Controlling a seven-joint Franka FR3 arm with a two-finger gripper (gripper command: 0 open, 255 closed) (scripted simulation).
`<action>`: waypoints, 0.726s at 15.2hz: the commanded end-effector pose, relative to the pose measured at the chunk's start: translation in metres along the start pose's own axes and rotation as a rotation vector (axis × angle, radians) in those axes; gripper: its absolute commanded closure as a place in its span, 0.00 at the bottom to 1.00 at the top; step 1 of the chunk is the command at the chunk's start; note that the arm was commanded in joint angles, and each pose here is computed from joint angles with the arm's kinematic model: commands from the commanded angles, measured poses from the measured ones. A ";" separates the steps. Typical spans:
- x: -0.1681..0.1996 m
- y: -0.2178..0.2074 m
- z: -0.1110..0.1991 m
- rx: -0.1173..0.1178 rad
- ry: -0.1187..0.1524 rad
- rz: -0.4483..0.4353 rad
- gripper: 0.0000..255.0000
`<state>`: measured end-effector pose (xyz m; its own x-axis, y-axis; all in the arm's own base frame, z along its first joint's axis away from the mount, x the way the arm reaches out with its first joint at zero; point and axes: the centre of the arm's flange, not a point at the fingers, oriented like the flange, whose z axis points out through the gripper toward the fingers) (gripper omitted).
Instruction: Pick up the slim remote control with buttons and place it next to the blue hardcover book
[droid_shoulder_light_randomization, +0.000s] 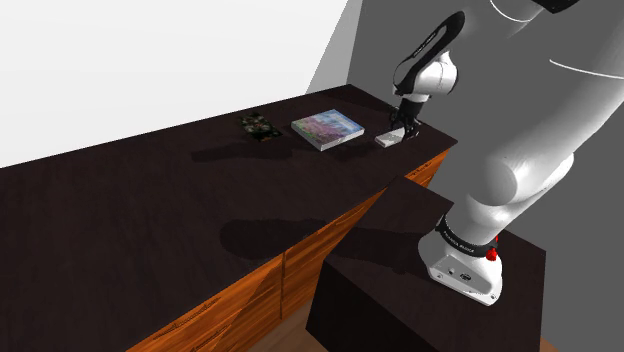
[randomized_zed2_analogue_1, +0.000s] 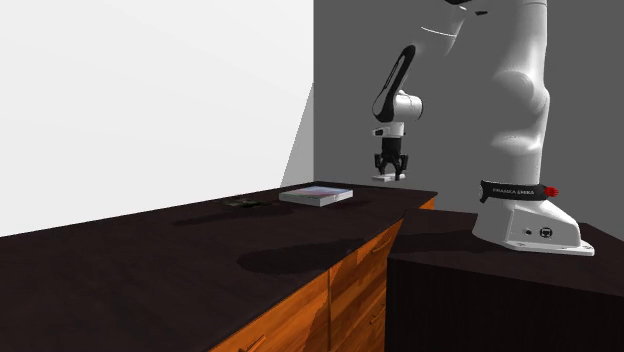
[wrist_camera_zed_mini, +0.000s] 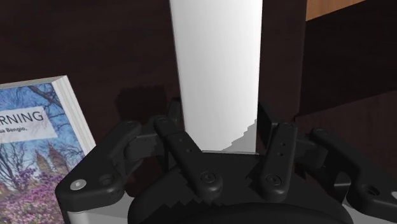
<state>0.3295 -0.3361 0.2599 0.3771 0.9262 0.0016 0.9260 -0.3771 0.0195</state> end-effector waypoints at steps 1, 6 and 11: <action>-0.004 -0.001 0.010 -0.001 0.000 -0.002 1.00; -0.004 -0.001 0.036 -0.001 0.000 -0.002 1.00; -0.004 -0.002 0.063 -0.001 0.000 -0.002 1.00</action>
<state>0.3272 -0.3382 0.2032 0.3748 0.9271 0.0015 0.9269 -0.3748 0.0193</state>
